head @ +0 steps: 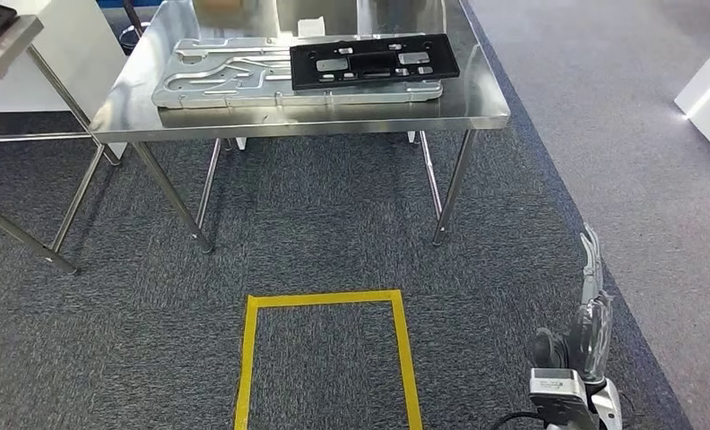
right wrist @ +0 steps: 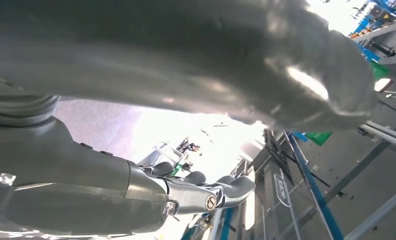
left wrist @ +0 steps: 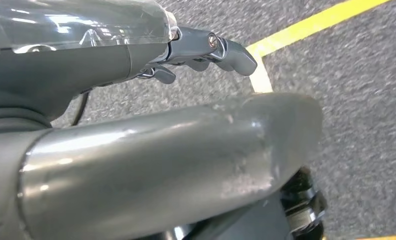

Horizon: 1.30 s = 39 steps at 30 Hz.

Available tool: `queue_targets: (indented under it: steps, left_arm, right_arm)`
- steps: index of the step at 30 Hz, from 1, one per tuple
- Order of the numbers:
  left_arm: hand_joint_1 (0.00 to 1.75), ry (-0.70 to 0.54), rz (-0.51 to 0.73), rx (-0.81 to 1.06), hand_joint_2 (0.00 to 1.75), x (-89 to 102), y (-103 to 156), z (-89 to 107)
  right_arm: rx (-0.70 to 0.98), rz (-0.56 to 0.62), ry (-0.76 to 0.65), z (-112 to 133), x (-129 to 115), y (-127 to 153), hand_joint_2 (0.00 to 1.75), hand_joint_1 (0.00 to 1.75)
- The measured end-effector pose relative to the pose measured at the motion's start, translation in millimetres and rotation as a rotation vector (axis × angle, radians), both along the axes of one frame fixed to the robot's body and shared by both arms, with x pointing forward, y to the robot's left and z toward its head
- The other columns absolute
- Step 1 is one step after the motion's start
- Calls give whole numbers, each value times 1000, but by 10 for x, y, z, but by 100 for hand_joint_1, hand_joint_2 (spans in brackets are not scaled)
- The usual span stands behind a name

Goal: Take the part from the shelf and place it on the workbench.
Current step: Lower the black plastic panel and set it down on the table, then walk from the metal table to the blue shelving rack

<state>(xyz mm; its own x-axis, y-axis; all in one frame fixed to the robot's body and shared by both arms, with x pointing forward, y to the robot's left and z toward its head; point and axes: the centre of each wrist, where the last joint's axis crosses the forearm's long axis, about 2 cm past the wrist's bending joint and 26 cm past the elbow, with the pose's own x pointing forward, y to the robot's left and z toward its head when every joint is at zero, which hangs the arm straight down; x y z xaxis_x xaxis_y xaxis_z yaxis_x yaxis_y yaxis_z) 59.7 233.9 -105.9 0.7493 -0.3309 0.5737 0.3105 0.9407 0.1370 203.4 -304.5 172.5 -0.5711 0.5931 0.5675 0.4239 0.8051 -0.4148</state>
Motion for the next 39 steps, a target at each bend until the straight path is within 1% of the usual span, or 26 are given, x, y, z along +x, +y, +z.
queue_targets:
  steps: [5,16,21,27,39]
  left_arm:
    - [0,13,-5,-1,0,-37,-1,-5]
    - [0,14,-9,-1,0,-35,1,-5]
    - [0,18,-11,-2,0,-51,-3,-7]
    - [0,13,-16,-3,0,-19,-18,-1]
    - [0,16,-23,1,0,-24,-25,-1]
  right_arm:
    - [13,6,3,-26,-25,30,0,0]
    - [29,10,-3,-30,-31,64,0,0]
    - [11,0,20,-63,-36,68,0,0]
    - [-4,-13,35,-84,-37,70,0,0]
    - [-1,-20,53,-102,-49,72,0,0]
